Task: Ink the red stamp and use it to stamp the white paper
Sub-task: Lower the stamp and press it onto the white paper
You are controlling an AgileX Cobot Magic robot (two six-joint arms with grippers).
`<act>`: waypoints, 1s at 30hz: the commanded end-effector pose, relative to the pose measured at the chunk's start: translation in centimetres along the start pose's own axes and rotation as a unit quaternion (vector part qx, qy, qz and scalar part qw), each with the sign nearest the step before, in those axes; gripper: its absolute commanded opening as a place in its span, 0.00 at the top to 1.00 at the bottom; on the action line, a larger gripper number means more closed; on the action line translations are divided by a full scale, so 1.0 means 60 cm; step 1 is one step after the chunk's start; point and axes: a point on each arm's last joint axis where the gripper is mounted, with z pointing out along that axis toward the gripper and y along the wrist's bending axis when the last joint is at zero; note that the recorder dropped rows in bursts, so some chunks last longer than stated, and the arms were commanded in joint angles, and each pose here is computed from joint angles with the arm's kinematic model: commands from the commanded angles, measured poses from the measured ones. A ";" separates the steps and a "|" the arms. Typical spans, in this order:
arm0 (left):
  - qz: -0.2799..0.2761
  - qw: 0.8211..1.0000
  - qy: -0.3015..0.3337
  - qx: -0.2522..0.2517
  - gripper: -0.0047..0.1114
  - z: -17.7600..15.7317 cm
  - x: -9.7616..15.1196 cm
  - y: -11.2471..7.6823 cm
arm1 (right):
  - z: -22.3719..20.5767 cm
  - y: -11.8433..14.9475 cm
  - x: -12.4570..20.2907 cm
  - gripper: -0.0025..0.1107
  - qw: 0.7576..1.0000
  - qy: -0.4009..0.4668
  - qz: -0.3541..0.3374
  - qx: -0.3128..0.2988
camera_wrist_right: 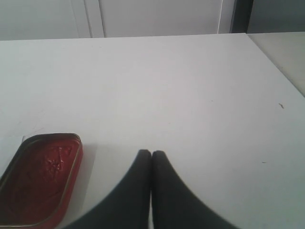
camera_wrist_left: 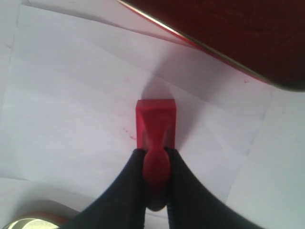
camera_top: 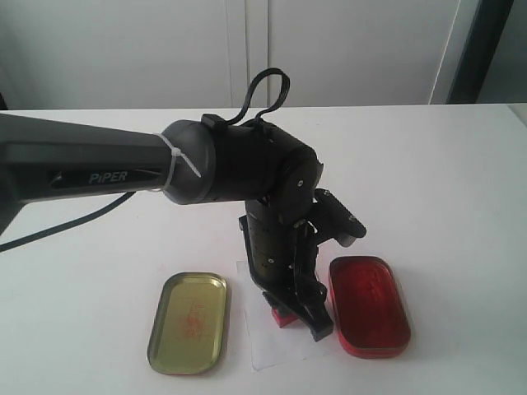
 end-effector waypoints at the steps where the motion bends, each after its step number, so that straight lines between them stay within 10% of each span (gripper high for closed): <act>1: -0.006 0.997 0.074 0.022 0.96 0.049 0.022 -0.008 | 0.000 -0.001 0.000 0.98 1.000 -0.008 -0.002 0.002; 30: -0.007 0.993 0.113 0.044 0.96 0.076 0.030 -0.003 | 0.000 -0.001 0.000 0.98 1.000 -0.008 -0.002 0.002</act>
